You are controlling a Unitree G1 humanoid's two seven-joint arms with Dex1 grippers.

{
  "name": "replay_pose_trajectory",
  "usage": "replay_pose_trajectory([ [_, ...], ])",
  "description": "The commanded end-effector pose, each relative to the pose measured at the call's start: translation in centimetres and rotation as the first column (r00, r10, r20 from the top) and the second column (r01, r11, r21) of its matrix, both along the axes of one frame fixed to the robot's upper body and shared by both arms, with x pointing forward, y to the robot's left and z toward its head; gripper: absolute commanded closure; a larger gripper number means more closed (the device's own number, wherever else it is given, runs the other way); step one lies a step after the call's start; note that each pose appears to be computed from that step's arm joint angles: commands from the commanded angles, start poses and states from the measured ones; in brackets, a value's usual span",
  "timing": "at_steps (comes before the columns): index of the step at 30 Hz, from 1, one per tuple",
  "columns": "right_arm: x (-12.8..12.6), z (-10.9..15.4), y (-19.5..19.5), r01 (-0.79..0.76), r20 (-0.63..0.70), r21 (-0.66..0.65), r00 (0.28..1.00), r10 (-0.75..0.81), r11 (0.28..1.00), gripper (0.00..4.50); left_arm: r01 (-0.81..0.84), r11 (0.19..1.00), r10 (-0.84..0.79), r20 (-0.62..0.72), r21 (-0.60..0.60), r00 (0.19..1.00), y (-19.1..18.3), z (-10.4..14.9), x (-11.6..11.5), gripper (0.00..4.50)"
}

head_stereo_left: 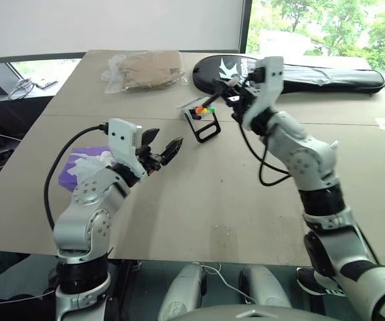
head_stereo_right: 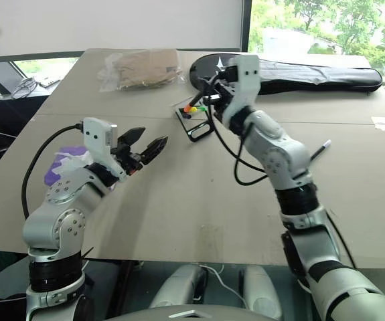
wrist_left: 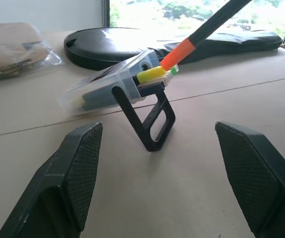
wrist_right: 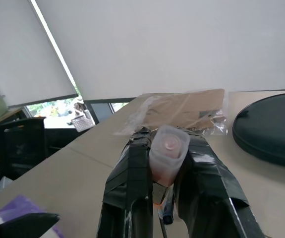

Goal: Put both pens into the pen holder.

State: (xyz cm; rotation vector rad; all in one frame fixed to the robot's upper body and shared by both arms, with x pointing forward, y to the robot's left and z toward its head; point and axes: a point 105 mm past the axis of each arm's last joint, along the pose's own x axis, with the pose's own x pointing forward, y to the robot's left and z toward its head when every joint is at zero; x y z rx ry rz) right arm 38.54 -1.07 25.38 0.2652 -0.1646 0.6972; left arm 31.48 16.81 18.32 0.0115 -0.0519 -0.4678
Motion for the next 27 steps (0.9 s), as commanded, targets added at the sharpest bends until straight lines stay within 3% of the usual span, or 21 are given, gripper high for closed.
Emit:
replay_pose_trajectory([
  [1,1.6,1.1,-1.1,0.101,0.086,-0.009,0.991,-0.1,0.995,4.4,-0.048,0.999,0.046,0.092,0.012,0.995,0.8,2.1,-0.9,0.77],
  [9,1.9,2.2,-1.7,0.107,0.111,0.041,0.988,-0.111,0.993,4.4,-0.094,0.996,0.093,0.091,0.008,0.991,1.5,2.3,-1.5,0.77],
  [24,1.8,-0.6,1.0,0.097,0.09,0.02,0.991,-0.099,0.995,4.4,-0.106,0.994,0.104,0.101,0.009,0.989,1.3,2.7,-1.4,0.77],
  [27,1.9,-1.3,1.5,0.086,0.105,0.004,0.991,-0.086,0.996,3.2,-0.109,0.994,0.107,0.104,0.008,0.989,1.3,2.8,-1.4,0.77],
])
